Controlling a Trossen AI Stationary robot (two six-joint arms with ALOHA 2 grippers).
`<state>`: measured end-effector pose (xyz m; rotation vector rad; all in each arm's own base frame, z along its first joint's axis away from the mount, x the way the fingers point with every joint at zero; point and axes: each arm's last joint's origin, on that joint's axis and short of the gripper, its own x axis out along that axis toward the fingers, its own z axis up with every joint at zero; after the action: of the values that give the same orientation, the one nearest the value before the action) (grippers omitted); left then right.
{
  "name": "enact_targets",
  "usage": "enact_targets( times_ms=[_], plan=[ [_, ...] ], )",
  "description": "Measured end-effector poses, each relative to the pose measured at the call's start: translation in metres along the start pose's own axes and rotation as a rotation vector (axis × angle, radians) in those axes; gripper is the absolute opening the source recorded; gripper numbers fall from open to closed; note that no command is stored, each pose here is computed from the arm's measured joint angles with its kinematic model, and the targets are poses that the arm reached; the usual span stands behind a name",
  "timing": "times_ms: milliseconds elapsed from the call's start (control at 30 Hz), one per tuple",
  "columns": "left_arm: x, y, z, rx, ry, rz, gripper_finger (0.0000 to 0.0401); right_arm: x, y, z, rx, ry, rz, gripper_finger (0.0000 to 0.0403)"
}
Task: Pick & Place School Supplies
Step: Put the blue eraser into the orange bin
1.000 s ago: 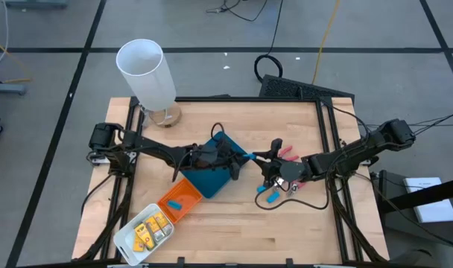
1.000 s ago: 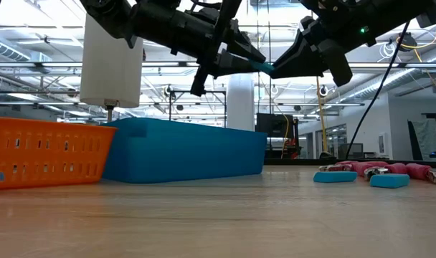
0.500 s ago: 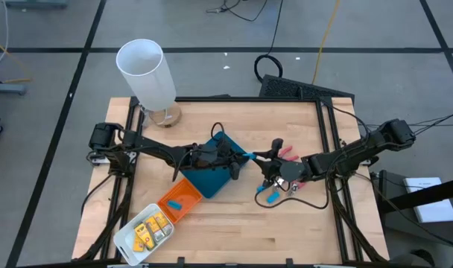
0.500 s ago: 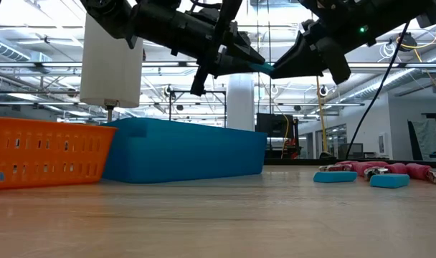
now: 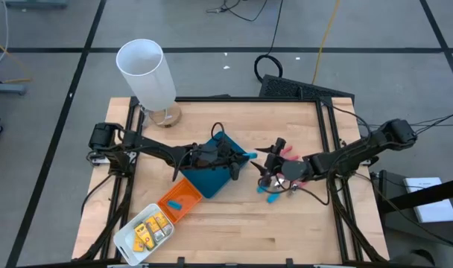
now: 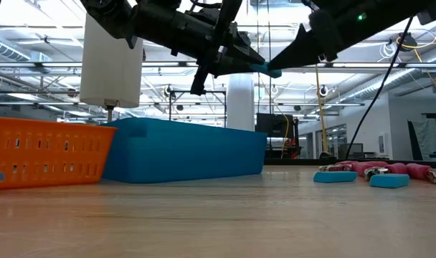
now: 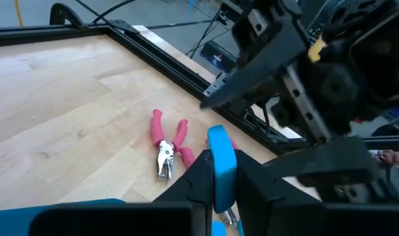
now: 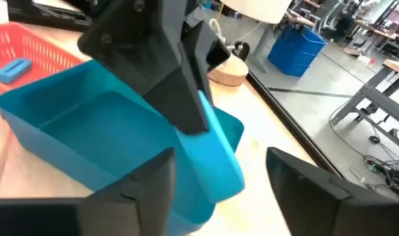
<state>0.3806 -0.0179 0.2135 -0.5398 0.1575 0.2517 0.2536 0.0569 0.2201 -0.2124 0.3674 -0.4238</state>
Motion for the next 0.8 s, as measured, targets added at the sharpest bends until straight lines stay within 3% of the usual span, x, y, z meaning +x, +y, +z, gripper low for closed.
enact_targets(
  times_ms=[233, 500, 800],
  plan=[
    [-0.011, -0.002, 0.012, 0.068, 0.072, -0.06, 0.0036, -0.029, -0.012, 0.008, 0.082, 0.004, 0.06, 0.0282],
    [-0.055, -0.02, 0.027, 0.167, 0.219, -0.041, 0.0036, -0.051, -0.028, 0.009, 0.149, 0.038, 0.074, 0.0277],
    [-0.098, -0.046, 0.0, 0.225, 0.38, 0.085, 0.0036, -0.053, -0.029, 0.006, 0.143, 0.062, 0.072, 0.027]
  ],
)
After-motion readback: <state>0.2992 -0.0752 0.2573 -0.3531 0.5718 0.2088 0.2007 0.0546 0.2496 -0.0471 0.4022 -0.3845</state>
